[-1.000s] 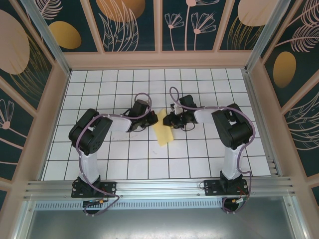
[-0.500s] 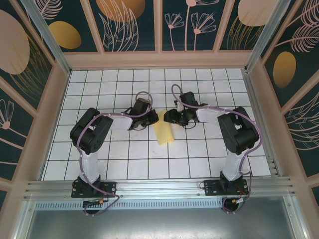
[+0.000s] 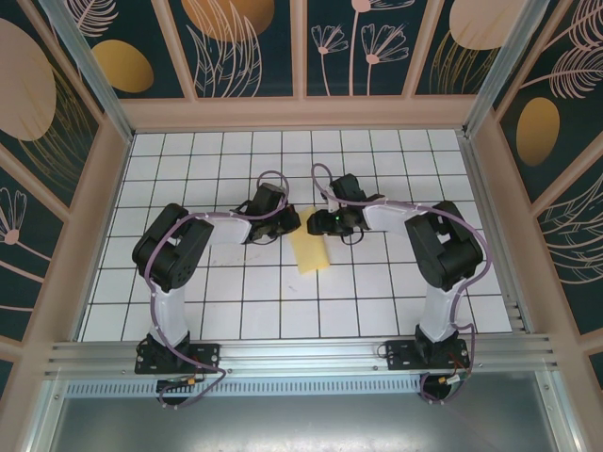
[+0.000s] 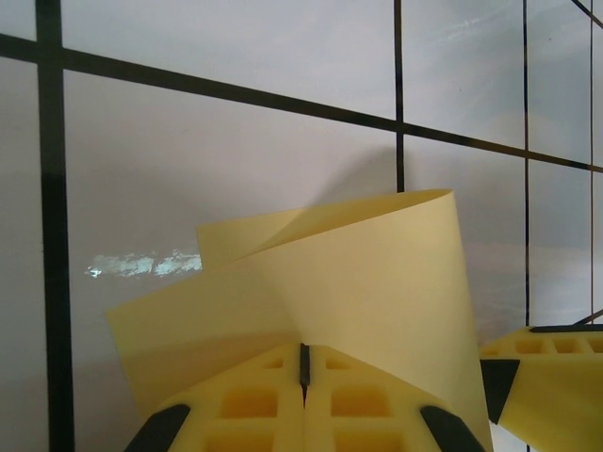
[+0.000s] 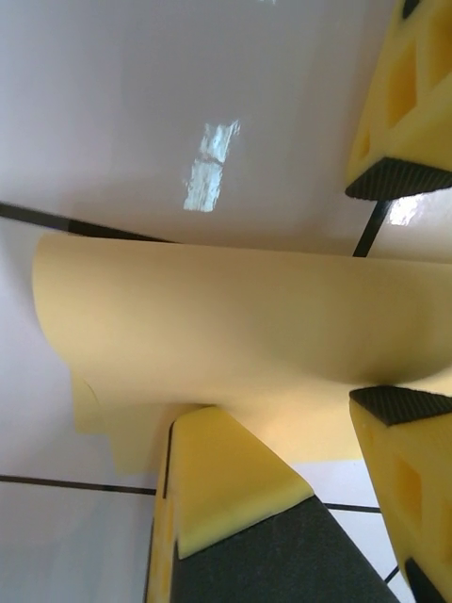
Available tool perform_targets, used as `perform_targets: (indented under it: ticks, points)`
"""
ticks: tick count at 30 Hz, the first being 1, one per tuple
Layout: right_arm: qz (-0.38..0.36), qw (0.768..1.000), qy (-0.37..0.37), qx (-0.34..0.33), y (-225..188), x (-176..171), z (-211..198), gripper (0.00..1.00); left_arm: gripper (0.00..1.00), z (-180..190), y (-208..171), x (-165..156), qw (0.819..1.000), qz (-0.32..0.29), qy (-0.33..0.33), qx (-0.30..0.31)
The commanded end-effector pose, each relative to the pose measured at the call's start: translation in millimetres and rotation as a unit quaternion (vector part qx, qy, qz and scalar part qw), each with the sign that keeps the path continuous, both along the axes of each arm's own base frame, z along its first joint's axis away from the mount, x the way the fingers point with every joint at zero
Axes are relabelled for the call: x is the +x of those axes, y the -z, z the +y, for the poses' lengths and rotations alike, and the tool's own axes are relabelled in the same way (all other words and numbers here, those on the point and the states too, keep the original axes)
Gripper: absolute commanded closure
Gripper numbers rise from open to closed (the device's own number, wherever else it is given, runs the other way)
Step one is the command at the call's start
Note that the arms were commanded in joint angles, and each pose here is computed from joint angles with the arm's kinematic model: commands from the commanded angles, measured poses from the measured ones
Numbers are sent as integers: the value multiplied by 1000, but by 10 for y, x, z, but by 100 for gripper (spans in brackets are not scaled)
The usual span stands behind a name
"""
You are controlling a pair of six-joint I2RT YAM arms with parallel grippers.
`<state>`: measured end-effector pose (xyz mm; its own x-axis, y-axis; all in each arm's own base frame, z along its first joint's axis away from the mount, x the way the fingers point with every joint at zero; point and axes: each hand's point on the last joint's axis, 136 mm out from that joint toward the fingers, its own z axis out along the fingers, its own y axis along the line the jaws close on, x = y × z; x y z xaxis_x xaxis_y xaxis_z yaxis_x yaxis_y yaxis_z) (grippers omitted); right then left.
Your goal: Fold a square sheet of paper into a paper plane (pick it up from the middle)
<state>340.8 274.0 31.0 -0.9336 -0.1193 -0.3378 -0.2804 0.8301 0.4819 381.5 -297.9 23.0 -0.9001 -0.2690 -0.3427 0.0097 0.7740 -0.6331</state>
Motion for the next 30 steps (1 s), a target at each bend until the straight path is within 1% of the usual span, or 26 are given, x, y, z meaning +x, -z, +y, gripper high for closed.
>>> perform_targets:
  ticks: [1, 5, 9, 14, 22, 26, 30]
  points:
    - [10, 1000, -25, 10, 60, -99, 47, 49, 95, -57, -16, 35, 1000, -6, 7, 4]
    - [10, 1000, -4, 11, 97, -65, 32, 59, 93, -83, -79, 67, 1000, -12, 7, -1]
    - [12, 999, 30, 3, 154, -17, -24, 65, 86, -128, -265, 116, 999, -29, 12, -11]
    - [25, 998, 61, 0, 222, -4, -114, 67, 76, -108, -395, 127, 999, -42, 9, -12]
    - [50, 995, 90, -14, 342, -13, -245, 67, 68, 10, -496, 175, 998, -65, -21, 0]
    - [76, 990, 116, -17, 423, -28, -323, 67, 62, 80, -544, 179, 997, -74, -35, 5]
    - [86, 988, 130, -19, 460, -44, -369, 67, 60, 127, -563, 165, 996, -80, -43, 9]
